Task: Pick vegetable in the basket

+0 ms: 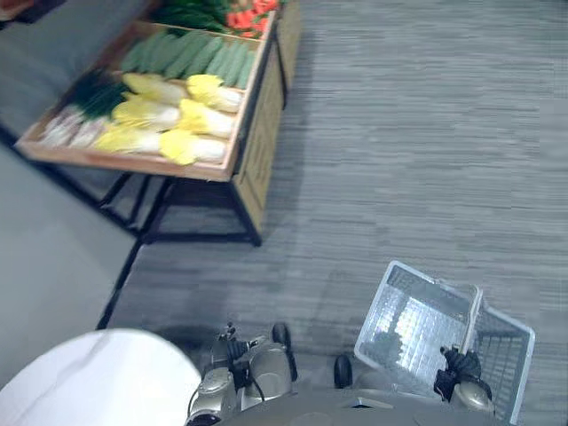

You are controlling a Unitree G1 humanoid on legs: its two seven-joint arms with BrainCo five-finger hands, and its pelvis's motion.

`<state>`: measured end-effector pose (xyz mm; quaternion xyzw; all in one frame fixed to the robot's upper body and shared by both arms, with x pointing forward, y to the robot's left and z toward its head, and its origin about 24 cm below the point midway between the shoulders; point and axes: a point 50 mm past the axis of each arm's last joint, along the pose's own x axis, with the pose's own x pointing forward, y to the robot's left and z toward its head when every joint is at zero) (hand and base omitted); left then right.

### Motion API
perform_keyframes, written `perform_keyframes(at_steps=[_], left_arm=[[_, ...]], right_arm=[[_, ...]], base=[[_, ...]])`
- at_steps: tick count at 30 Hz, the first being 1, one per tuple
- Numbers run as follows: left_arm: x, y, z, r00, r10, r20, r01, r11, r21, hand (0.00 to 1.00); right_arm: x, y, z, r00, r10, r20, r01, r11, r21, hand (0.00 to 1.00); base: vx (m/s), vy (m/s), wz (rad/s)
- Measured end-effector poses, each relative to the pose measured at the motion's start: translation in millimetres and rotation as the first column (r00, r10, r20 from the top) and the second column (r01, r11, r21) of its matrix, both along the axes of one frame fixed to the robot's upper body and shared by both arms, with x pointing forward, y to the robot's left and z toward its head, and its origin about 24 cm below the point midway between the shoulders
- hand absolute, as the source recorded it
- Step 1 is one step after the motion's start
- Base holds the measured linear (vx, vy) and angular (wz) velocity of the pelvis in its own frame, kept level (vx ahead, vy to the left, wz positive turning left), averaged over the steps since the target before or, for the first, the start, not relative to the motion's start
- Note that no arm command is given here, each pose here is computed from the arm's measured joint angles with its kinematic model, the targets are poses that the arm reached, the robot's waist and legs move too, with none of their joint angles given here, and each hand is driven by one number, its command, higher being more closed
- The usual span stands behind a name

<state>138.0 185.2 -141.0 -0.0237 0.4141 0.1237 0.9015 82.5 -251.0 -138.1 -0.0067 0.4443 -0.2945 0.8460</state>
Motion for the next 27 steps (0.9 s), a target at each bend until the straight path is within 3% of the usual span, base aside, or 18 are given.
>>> perform_keyframes(at_steps=[2,9,17,18,22,27], left_arm=[[3.4,-3.9,0.9,0.999,-0.035,0.007,0.035,0.999,0.003,0.0],[-4.8,7.3,-1.0,0.997,-0.069,-0.028,0.07,0.997,0.039,0.0],[8.7,14.3,0.7,0.997,-0.066,-0.026,0.067,0.996,0.065,0.0],[11.4,1.6,-1.1,0.997,-0.073,-0.028,0.073,0.997,0.034,0.0],[1.5,-5.4,-5.2,0.999,-0.015,-0.036,0.015,1.0,0.001,0.0],[-17.9,-4.0,-9.9,0.997,0.04,-0.064,-0.041,0.999,-0.015,0.0]], right_arm=[[-20.9,0.7,-9.1,0.996,-0.044,-0.082,0.046,0.999,0.019,1.0],[-21.2,-6.0,-10.3,0.985,-0.156,-0.079,0.159,0.987,0.024,1.0],[2.2,-6.9,-6.7,0.986,-0.168,-0.009,0.168,0.984,0.054,1.0],[12.1,-15.8,-2.1,0.983,-0.182,0.021,0.181,0.983,0.042,1.0],[22.2,-22.9,1.7,0.985,-0.166,0.036,0.165,0.986,0.028,1.0],[21.5,-22.2,-0.5,0.999,-0.005,-0.045,0.005,1.0,-0.011,1.0]], base=[[0.44,0.154,0.02],[0.45,0.066,0.2],[0.58,-0.32,0.49],[0.7,-0.511,0.19],[0.51,-0.361,0.45],[0.39,-0.187,0.7]])
